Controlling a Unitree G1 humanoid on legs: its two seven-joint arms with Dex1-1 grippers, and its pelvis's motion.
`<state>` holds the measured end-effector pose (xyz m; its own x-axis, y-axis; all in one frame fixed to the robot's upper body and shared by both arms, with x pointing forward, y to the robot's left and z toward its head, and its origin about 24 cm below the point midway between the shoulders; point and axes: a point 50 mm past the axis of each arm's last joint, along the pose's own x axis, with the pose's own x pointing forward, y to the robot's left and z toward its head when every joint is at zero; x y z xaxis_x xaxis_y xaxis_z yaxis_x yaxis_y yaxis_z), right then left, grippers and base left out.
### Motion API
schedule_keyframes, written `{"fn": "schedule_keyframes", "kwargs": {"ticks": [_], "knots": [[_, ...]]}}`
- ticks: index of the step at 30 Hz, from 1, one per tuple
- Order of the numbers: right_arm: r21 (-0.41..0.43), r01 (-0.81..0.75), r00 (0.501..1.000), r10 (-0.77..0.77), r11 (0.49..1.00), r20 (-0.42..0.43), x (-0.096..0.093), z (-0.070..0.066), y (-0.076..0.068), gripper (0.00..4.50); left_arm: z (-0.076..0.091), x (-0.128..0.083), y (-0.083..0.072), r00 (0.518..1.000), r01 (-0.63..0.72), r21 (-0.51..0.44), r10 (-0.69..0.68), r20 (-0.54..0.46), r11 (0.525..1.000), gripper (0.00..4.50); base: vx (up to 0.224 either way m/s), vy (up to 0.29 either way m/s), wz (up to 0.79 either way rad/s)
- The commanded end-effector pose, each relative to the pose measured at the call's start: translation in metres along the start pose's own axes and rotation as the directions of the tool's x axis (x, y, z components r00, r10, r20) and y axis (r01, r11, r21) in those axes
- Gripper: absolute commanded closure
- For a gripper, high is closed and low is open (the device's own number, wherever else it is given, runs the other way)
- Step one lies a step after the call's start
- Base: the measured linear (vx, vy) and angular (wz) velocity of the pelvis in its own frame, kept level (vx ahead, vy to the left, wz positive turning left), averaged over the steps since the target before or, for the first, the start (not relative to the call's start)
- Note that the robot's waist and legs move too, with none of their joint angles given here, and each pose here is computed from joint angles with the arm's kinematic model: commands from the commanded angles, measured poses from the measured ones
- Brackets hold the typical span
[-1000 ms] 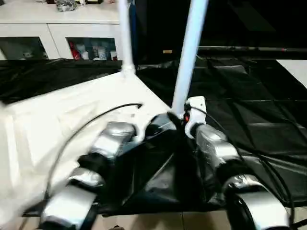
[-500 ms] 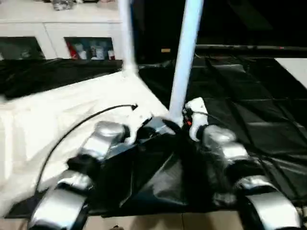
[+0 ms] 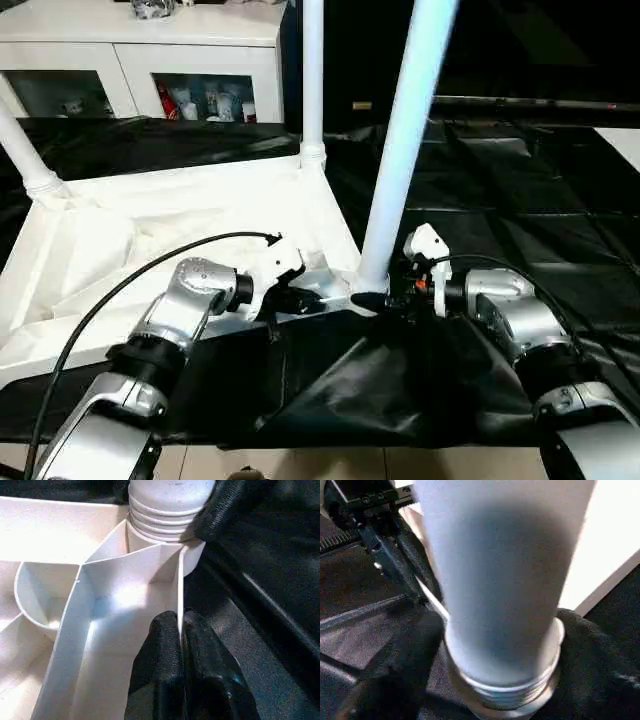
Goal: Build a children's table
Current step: Rotate leg to tighten
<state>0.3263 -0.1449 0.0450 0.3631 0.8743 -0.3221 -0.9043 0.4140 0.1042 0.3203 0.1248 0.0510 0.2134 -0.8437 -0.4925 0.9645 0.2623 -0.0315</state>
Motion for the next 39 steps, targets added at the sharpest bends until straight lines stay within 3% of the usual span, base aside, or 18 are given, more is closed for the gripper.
{"fn": "schedule_keyframes", "kwargs": {"ticks": [1, 8, 10, 11, 14, 16, 17, 19, 21, 24, 28, 30, 33, 34, 35, 39], "knots": [[-0.008, -0.065, 0.998, 0.065, 0.998, 0.015, 0.007, 0.005, 0.007, 1.23, 0.014, 0.006, -0.005, 0.996, 0.049, 0.029, -0.051, 0.079, 0.998, 4.5, 0.0, 0.0, 0.0], [0.027, -0.012, 1.0, 0.012, 1.0, 0.015, 0.013, -0.001, 0.007, 1.71, 0.012, 0.006, -0.005, 0.997, 0.023, 0.005, -0.023, 0.076, 1.0, 4.5, 0.0, 0.0, 0.0], [0.052, 0.162, 0.987, -0.162, 0.985, -0.006, 0.018, -0.008, -0.001, 1.74, 0.012, 0.01, 0.001, 0.996, -0.047, -0.017, 0.048, 0.072, 0.999, 4.5, 0.0, 0.0, 0.0], [0.093, 0.3, 0.954, -0.299, 0.95, -0.024, 0.023, -0.014, -0.006, 1.74, 0.013, 0.015, 0.007, 0.991, -0.12, -0.034, 0.121, 0.055, 0.992, 4.5, 0.0, 0.0, 0.0], [0.14, 0.405, 0.914, -0.404, 0.904, -0.036, 0.028, -0.018, -0.008, 1.76, 0.014, 0.019, 0.012, 0.98, -0.196, -0.057, 0.198, 0.029, 0.979, 4.5, 0.0, 0.0, 0.0], [0.217, 0.532, 0.844, -0.532, 0.819, -0.061, 0.036, -0.021, -0.01, 1.76, 0.016, 0.026, 0.021, 0.947, -0.318, -0.106, 0.32, -0.002, 0.942, 4.5, 0.0, 0.0, 0.0], [0.217, 0.532, 0.844, -0.532, 0.819, -0.061, 0.036, -0.021, -0.01, 1.76, 0.016, 0.026, 0.021, 0.947, -0.318, -0.106, 0.32, -0.002, 0.942, 4.5, 0.0, 0.0, 0.0], [0.254, 0.611, 0.787, -0.61, 0.749, -0.093, 0.048, -0.021, -0.007, 1.76, 0.02, 0.033, 0.027, 0.913, -0.407, -0.138, 0.408, -0.022, 0.903, 4.5, 0.0, 0.0, 0.0], [0.257, 0.631, 0.77, -0.633, 0.732, -0.085, 0.059, -0.016, -0.003, 1.76, 0.024, 0.038, 0.027, 0.899, -0.436, -0.144, 0.438, -0.02, 0.888, 4.5, 0.0, 0.0, 0.0], [0.22, 0.615, 0.781, -0.623, 0.757, -0.039, 0.074, -0.004, 0.003, 1.76, 0.03, 0.044, 0.026, 0.901, -0.43, -0.132, 0.434, 0.003, 0.893, 4.5, 0.0, 0.0, 0.0], [0.147, 0.575, 0.812, -0.584, 0.805, 0.018, 0.076, 0.004, 0.005, 1.76, 0.032, 0.045, 0.023, 0.92, -0.385, -0.101, 0.39, 0.032, 0.917, 4.5, 0.0, 0.0, 0.0], [0.134, 0.493, 0.861, -0.504, 0.86, 0.069, 0.07, 0.01, 0.003, 1.07, 0.031, 0.042, 0.02, 0.939, -0.331, -0.08, 0.336, 0.065, 0.94, 4.5, 0.0, 0.0, 0.0], [0.095, 0.456, 0.883, -0.463, 0.885, 0.08, 0.064, 0.011, 0.0, 0.86, 0.029, 0.04, 0.018, 0.949, -0.299, -0.068, 0.304, 0.08, 0.952, 4.5, 0.0, 0.0, 0.0], [0.068, 0.398, 0.911, -0.403, 0.915, 0.088, 0.056, 0.013, -0.002, 0.86, 0.027, 0.035, 0.016, 0.959, -0.264, -0.049, 0.268, 0.097, 0.963, 4.5, 0.0, 0.0, 0.0], [0.056, 0.37, 0.924, -0.374, 0.927, 0.085, 0.053, 0.013, -0.003, 0.62, 0.027, 0.034, 0.015, 0.962, -0.251, -0.044, 0.255, 0.102, 0.967, 4.5, 0.0, 0.0, 0.0], [-0.001, 0.273, 0.959, -0.272, 0.962, 0.073, 0.034, 0.014, -0.008, 0.55, 0.023, 0.024, 0.009, 0.982, -0.141, -0.014, 0.142, 0.122, 0.99, 4.5, 0.0, 0.0, 0.0]]}}
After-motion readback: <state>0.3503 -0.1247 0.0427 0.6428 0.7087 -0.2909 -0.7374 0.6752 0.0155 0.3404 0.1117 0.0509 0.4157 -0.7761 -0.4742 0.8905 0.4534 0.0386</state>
